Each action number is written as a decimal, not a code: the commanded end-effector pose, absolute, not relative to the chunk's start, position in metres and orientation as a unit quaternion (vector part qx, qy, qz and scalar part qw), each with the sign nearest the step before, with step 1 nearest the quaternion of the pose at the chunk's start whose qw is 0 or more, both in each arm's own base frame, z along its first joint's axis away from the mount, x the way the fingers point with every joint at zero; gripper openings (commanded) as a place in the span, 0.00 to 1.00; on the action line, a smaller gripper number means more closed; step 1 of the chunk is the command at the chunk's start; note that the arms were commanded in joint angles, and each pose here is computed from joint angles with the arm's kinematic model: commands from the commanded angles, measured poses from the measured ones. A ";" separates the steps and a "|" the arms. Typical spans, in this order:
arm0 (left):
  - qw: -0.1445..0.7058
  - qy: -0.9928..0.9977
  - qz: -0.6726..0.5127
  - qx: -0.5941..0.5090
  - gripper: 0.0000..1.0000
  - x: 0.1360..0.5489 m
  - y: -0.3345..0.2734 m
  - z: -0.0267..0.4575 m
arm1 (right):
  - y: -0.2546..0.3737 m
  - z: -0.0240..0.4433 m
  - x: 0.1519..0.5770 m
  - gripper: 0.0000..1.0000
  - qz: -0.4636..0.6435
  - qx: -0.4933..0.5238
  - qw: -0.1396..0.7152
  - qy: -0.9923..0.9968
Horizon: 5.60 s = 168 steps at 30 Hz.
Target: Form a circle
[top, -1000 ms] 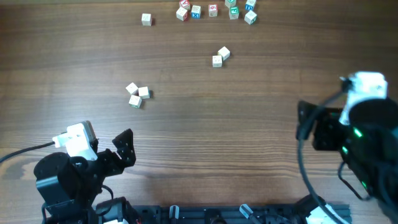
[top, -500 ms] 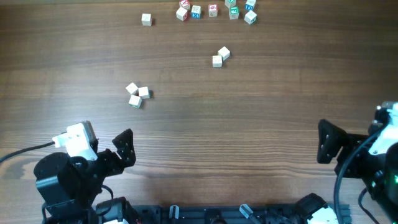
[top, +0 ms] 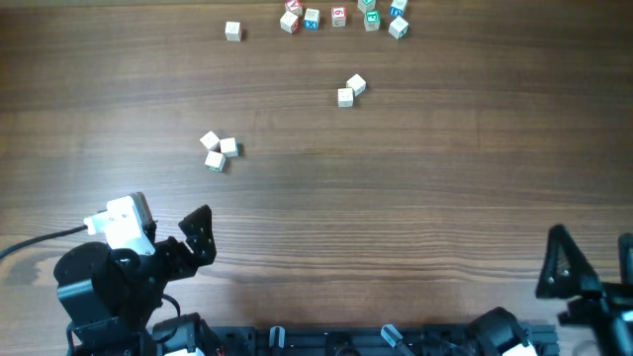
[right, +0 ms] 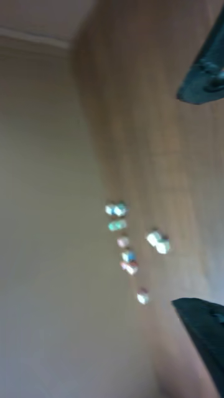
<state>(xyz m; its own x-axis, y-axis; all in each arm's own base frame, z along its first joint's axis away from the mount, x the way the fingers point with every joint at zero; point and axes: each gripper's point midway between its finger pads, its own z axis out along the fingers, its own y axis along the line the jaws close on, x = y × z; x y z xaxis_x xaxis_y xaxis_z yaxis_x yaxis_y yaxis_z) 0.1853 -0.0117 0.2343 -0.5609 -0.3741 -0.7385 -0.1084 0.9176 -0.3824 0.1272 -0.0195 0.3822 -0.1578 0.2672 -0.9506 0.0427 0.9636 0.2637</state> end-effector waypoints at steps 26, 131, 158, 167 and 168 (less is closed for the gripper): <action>0.448 0.871 -0.151 -0.132 1.00 0.185 -0.014 0.235 | 0.006 0.226 0.241 1.00 0.031 0.005 0.763 0.646; 0.674 0.729 -0.101 -0.064 1.00 0.246 -0.014 0.157 | -0.002 0.176 0.247 1.00 0.017 0.020 0.708 0.705; 0.674 0.729 -0.101 -0.064 1.00 0.246 -0.014 0.157 | 0.001 0.175 0.247 1.00 -0.041 -0.051 0.706 0.705; 0.674 0.729 -0.101 -0.064 1.00 0.246 -0.014 0.157 | 0.001 0.175 0.247 1.00 -0.041 -0.051 0.706 0.705; 0.674 0.729 -0.101 -0.064 1.00 0.246 -0.014 0.157 | 0.001 0.175 0.247 1.00 -0.041 -0.051 0.706 0.705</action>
